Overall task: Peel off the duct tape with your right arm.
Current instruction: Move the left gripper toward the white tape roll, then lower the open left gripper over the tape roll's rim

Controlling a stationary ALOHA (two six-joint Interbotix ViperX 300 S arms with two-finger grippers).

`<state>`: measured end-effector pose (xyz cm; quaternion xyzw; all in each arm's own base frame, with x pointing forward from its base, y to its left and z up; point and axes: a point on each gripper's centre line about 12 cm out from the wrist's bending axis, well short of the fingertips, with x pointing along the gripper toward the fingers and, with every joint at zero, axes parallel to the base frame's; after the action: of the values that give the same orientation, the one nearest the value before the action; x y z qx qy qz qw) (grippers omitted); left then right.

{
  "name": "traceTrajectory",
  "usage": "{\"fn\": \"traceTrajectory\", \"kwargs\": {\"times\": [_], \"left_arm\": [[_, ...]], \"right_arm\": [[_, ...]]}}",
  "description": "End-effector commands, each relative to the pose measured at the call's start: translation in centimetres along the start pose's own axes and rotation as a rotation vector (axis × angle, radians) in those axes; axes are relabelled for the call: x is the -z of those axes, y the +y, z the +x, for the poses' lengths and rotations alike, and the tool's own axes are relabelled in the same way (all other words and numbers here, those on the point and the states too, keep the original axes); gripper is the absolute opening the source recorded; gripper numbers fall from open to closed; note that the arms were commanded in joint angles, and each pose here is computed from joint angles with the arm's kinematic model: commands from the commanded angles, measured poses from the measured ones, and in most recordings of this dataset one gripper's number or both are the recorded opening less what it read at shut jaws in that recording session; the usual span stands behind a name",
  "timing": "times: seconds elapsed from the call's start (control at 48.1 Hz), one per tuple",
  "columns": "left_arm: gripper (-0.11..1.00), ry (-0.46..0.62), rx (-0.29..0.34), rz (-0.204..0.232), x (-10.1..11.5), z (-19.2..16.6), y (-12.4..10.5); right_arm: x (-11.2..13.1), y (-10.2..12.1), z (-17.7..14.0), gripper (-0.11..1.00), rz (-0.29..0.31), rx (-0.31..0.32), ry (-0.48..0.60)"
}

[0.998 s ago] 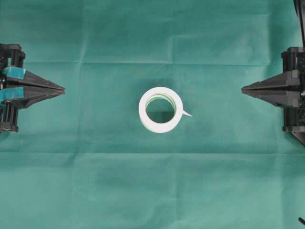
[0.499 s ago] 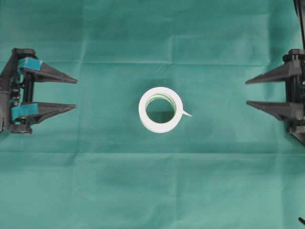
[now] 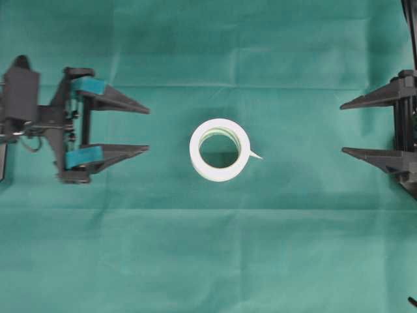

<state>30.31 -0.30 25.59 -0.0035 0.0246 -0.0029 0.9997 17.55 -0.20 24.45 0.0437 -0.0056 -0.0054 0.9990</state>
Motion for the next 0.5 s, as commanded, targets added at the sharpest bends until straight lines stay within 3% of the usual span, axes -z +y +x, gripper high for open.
{"fn": "traceTrajectory", "kwargs": {"times": [0.0, 0.478], "left_arm": [[0.82, -0.035, 0.002, -0.001, -1.4, 1.8, -0.1], [0.82, -0.001, 0.014, 0.001, -0.9, 7.8, -0.6]], "right_arm": [[-0.5, 0.0, 0.1, 0.70, 0.001, 0.000, -0.014], [-0.4, 0.0, 0.1, 0.70, 0.003, 0.001, -0.015]]}}
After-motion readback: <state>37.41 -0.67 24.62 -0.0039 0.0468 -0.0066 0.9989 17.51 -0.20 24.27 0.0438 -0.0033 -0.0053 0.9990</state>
